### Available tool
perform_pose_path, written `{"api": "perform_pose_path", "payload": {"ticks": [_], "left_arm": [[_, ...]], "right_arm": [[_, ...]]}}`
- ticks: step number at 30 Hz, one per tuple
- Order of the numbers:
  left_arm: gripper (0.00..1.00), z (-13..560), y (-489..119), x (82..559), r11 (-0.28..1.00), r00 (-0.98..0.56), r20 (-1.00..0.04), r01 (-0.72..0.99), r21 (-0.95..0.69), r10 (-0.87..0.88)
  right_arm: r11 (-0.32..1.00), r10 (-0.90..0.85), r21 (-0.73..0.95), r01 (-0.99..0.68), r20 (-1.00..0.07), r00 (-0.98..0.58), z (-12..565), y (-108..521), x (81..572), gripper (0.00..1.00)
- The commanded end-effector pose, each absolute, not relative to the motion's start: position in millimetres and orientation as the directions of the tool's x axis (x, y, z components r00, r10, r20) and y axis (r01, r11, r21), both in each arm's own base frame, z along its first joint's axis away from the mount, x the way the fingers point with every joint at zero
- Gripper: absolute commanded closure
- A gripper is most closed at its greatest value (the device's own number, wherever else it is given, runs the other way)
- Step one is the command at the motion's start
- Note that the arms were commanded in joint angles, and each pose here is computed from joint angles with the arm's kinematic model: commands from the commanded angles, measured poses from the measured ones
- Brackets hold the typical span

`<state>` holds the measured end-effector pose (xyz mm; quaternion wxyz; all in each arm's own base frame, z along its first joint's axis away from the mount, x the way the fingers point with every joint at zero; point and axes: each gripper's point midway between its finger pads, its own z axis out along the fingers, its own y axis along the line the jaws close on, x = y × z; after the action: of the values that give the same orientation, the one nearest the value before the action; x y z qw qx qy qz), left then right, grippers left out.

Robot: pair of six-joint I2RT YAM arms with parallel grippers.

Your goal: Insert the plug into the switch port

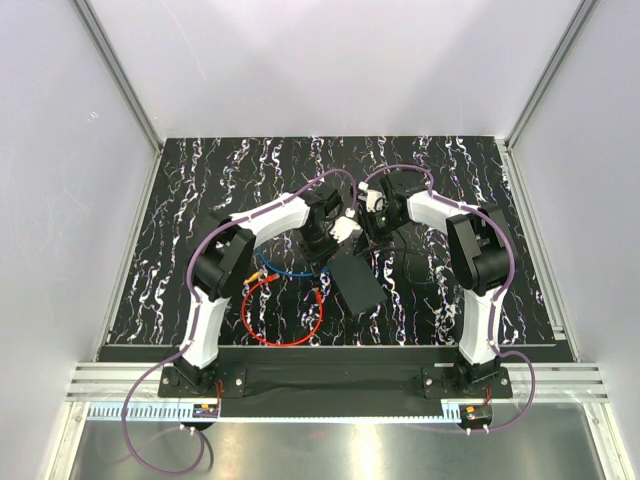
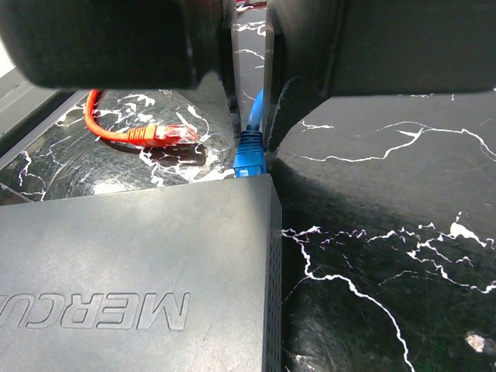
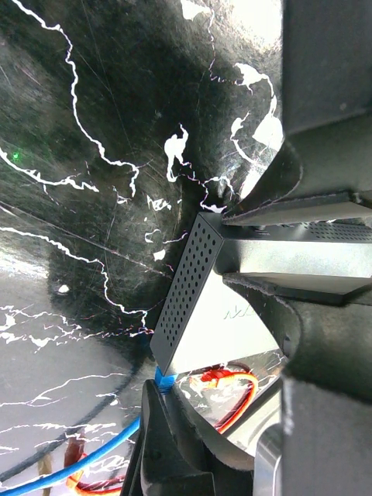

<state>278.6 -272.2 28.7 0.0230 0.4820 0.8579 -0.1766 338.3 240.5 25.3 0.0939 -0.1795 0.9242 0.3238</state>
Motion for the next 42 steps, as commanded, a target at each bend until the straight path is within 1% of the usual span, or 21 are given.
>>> {"api": "perform_pose_path", "payload": {"ticks": [1,6,7,10,12,15,18,19,22,26,28,30,31,32,33,34,35,37,38,40,42], "left_arm": [[1.0,107,-396,353,0.272,-0.282,-0.745,0.952,-0.139,0.605],[1.0,89,-393,368,0.287,-0.269,-0.728,0.952,-0.103,0.63],[1.0,80,-388,369,0.294,-0.292,-0.704,0.948,-0.123,0.648],[1.0,90,-381,382,0.304,-0.283,-0.717,0.947,-0.104,0.637],[0.98,90,-373,381,0.304,-0.282,-0.713,0.947,-0.102,0.642],[0.97,87,-363,373,0.294,-0.277,-0.698,0.951,-0.098,0.661],[0.92,82,-354,365,0.285,-0.274,-0.682,0.953,-0.101,0.678],[0.87,81,-352,364,0.287,-0.276,-0.679,0.953,-0.1,0.68],[0.83,86,-339,366,0.305,-0.288,-0.673,0.947,-0.098,0.681],[0.66,103,-321,365,0.322,-0.304,-0.674,0.941,-0.102,0.673],[0.62,118,-313,359,0.321,-0.294,-0.683,0.943,-0.092,0.669],[0.58,129,-307,355,0.321,-0.288,-0.692,0.943,-0.085,0.662],[0.58,146,-305,347,0.314,-0.272,-0.713,0.946,-0.078,0.646],[0.57,148,-301,342,0.316,-0.282,-0.715,0.945,-0.089,0.64],[0.56,155,-298,337,0.315,-0.282,-0.725,0.944,-0.095,0.629],[0.55,162,-298,330,0.314,-0.292,-0.735,0.943,-0.114,0.611],[0.55,183,-292,327,0.32,-0.277,-0.767,0.942,-0.098,0.579],[0.53,186,-284,315,0.342,-0.317,-0.781,0.929,-0.141,0.539],[0.52,207,-274,311,0.355,-0.305,-0.815,0.926,-0.132,0.493],[0.5,207,-263,297,0.369,-0.348,-0.822,0.911,-0.184,0.45],[0.49,211,-242,287,0.415,-0.382,-0.83,0.886,-0.205,0.406]], "right_arm": [[0.699,-0.36,0.591,-0.403,-0.197,-0.912,-7,271,295,0.72],[0.715,-0.348,0.572,-0.401,-0.207,-0.915,-5,267,307,0.72],[0.716,-0.342,0.569,-0.404,-0.218,-0.914,-3,267,313,0.71],[0.735,-0.308,0.551,-0.395,-0.247,-0.919,4,255,334,0.7],[0.748,-0.291,0.54,-0.386,-0.255,-0.922,7,245,344,0.69],[0.768,-0.262,0.52,-0.373,-0.276,-0.925,14,226,364,0.67],[0.774,-0.265,0.504,-0.383,-0.291,-0.919,18,216,374,0.66],[0.777,-0.261,0.502,-0.38,-0.293,-0.92,20,213,376,0.65],[0.782,-0.261,0.499,-0.374,-0.282,-0.923,19,211,371,0.62],[0.794,-0.244,0.489,-0.361,-0.287,-0.926,25,203,373,0.56],[0.798,-0.232,0.485,-0.358,-0.301,-0.925,32,199,379,0.51],[0.801,-0.215,0.484,-0.352,-0.317,-0.924,41,194,385,0.5],[0.797,-0.21,0.485,-0.36,-0.337,-0.918,50,195,390,0.47],[0.794,-0.208,0.485,-0.366,-0.349,-0.914,55,195,393,0.45],[0.789,-0.207,0.491,-0.369,-0.353,-0.912,62,196,392,0.44],[0.783,-0.203,0.489,-0.385,-0.384,-0.901,76,197,397,0.44],[0.776,-0.202,0.492,-0.394,-0.398,-0.895,84,199,398,0.43],[0.759,-0.195,0.495,-0.423,-0.448,-0.873,110,202,398,0.42],[0.75,-0.195,0.499,-0.435,-0.462,-0.865,119,204,397,0.42],[0.729,-0.195,0.502,-0.465,-0.499,-0.844,143,208,392,0.42],[0.713,-0.209,0.502,-0.49,-0.515,-0.831,158,214,381,0.43]]}}
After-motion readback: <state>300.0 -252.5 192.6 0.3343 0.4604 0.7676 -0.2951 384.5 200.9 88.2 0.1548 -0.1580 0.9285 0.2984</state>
